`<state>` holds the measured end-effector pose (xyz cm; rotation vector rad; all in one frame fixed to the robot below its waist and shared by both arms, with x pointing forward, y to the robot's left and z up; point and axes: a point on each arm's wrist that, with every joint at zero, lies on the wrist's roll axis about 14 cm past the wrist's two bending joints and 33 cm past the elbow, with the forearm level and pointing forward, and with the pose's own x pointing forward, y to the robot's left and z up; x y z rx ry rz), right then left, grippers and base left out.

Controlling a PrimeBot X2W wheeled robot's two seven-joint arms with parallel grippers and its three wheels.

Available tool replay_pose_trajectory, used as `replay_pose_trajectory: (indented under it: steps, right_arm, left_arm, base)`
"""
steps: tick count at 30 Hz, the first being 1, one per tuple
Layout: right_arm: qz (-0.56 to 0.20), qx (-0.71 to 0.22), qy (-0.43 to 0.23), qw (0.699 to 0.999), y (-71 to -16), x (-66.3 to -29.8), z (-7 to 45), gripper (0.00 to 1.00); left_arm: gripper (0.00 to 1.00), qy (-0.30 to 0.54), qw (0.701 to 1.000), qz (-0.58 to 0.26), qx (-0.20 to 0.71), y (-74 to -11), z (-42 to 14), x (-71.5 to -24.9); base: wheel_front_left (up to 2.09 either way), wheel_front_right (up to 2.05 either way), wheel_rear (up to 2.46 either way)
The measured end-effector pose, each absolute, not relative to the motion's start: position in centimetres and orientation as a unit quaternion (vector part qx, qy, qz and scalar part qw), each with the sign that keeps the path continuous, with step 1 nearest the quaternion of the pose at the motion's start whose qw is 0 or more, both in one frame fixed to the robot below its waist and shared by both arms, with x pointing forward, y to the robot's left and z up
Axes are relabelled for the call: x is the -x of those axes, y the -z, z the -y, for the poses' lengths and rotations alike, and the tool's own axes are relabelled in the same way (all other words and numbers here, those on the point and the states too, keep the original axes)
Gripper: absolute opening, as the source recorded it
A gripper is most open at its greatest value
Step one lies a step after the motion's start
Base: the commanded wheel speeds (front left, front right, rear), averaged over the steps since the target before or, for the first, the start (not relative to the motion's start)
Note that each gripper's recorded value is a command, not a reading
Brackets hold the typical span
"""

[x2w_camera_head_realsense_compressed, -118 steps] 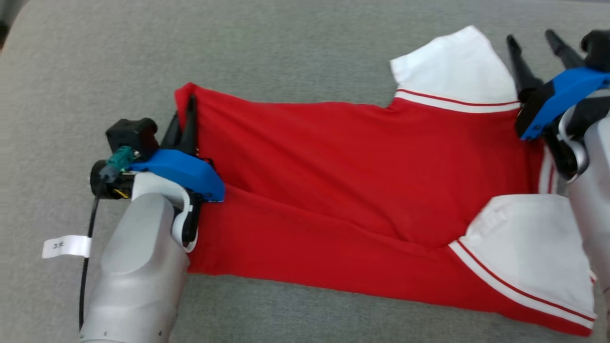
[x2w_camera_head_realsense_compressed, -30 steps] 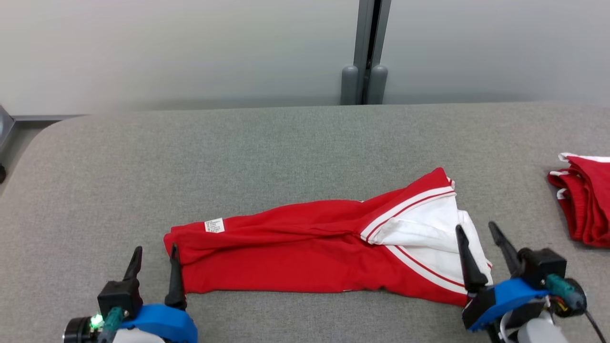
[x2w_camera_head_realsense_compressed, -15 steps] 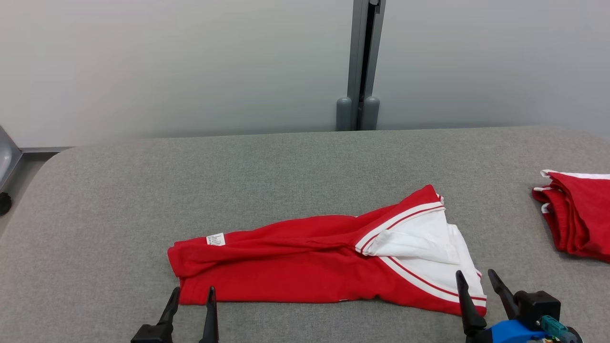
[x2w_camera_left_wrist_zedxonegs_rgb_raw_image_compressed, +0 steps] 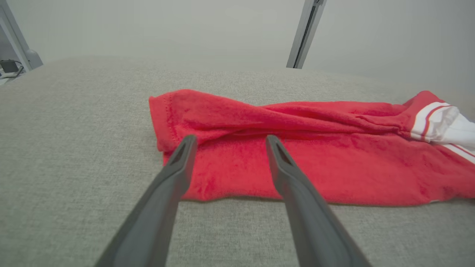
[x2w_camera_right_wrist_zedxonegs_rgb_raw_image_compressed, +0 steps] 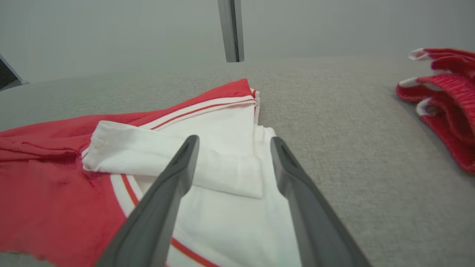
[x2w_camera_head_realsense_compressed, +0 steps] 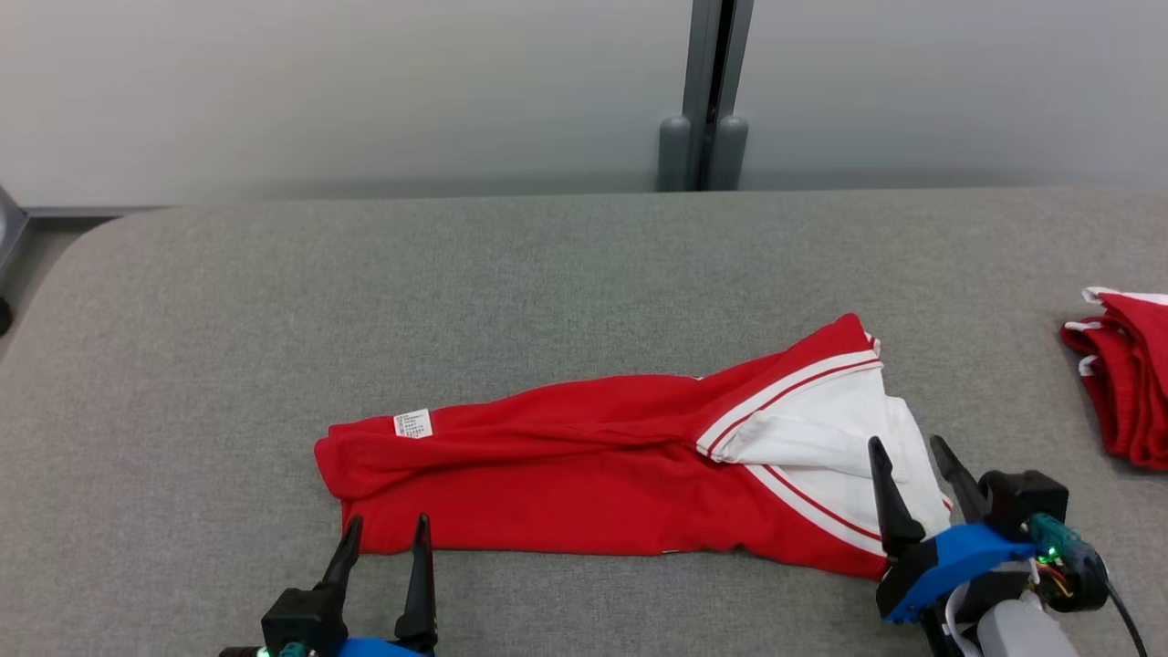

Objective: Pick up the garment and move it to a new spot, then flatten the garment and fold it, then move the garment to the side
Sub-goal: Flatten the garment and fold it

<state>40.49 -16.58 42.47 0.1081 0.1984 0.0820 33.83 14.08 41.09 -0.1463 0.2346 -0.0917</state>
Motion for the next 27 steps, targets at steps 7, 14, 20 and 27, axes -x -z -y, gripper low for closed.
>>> replay_pose_trajectory:
  steps: [7,14,20,27]
  right_arm:
    - [-0.158,-0.064,-0.025,0.985,-39.3,-44.1,16.7,1.00]
    - [-0.219,-0.089,-0.017,0.972,-35.6,-44.5,16.0,1.00]
    - [-0.225,-0.121,-0.020,0.967,-35.4,-44.3,15.3,0.00]
    - [-0.190,-0.143,0.036,0.971,-37.0,-43.8,19.5,0.00]
  left_arm:
    - [1.00,0.022,0.985,-0.146,0.087,-39.2,-15.0,-34.7]
    - [1.00,0.004,0.984,-0.156,0.085,-38.5,-16.1,-35.2]
    - [1.00,0.008,0.985,-0.148,0.087,-39.0,-15.8,-35.7]
    - [1.00,0.021,0.987,-0.137,0.086,-39.7,-15.1,-36.0]
  base:
    - [0.00,0.00,0.00]
    - [0.00,0.00,0.00]
    - [0.00,0.00,0.00]
    - [0.00,0.00,0.00]
